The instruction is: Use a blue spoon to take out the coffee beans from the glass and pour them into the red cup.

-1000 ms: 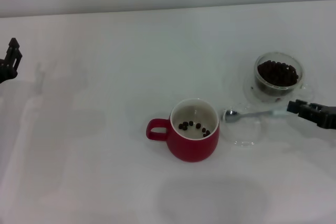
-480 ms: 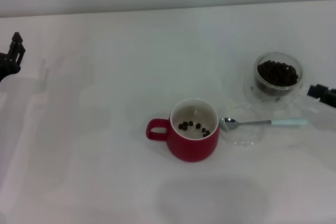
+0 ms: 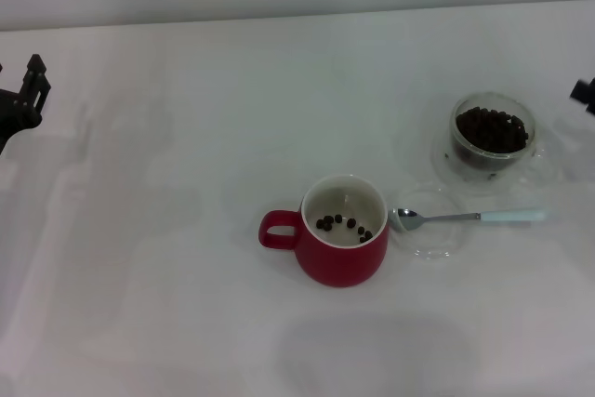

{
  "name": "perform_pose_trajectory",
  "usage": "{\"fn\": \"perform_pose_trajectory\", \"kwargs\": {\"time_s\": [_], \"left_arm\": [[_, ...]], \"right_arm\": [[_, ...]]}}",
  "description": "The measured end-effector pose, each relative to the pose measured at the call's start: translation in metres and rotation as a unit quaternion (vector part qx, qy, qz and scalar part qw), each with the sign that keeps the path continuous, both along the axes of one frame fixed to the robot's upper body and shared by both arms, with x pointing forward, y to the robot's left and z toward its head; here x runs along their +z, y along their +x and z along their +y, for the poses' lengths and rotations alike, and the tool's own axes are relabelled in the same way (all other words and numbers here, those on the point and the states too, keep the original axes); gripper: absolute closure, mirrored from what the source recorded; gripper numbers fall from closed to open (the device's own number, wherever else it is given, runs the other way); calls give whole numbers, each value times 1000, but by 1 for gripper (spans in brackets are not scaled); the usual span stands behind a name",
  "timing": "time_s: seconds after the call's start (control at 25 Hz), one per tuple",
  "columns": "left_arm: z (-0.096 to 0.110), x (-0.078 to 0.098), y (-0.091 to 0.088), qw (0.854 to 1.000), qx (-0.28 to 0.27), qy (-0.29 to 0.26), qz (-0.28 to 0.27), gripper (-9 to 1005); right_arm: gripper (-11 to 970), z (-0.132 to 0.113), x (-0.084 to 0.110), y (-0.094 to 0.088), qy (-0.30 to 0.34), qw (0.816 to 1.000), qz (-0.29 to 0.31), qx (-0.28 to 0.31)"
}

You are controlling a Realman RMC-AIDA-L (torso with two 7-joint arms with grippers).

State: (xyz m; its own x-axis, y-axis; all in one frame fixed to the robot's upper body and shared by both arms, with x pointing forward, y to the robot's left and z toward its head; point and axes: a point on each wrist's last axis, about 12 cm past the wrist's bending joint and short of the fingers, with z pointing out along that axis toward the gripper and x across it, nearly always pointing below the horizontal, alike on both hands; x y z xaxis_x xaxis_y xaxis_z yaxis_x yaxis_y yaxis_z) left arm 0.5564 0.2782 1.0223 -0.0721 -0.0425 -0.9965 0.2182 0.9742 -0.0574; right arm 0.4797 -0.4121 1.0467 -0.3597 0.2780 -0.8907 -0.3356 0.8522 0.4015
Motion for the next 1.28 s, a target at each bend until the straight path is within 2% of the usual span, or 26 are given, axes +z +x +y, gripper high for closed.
{"fn": "perform_pose_trajectory", "kwargs": {"time_s": [0.16, 0.2, 0.24, 0.44, 0.72, 0.92, 1.28], "left_arm": [[-5, 2, 2, 1000, -2, -11, -4, 435], [-7, 3, 3, 1000, -4, -13, -6, 435], [-9, 4, 4, 1000, -6, -15, -7, 435], [-24, 10, 10, 999, -20, -37, -17, 434], [-28, 15, 13, 996, 6, -78, -29, 427], [-26, 17, 14, 996, 9, -79, -32, 425], [-19, 21, 18, 996, 24, -80, -40, 424]], "right_arm": [[607, -12, 3, 7, -37, 997, -36, -61], [607, -17, 3, 10, -61, 992, -54, -93], [607, -17, 3, 10, -61, 992, -54, -93], [606, -30, 4, 22, -156, 976, -65, -139], [607, -30, -2, 38, -251, 950, -60, -177], [606, -26, -3, 39, -256, 948, -69, -176], [607, -28, -8, 31, -233, 945, -76, -216]]}}
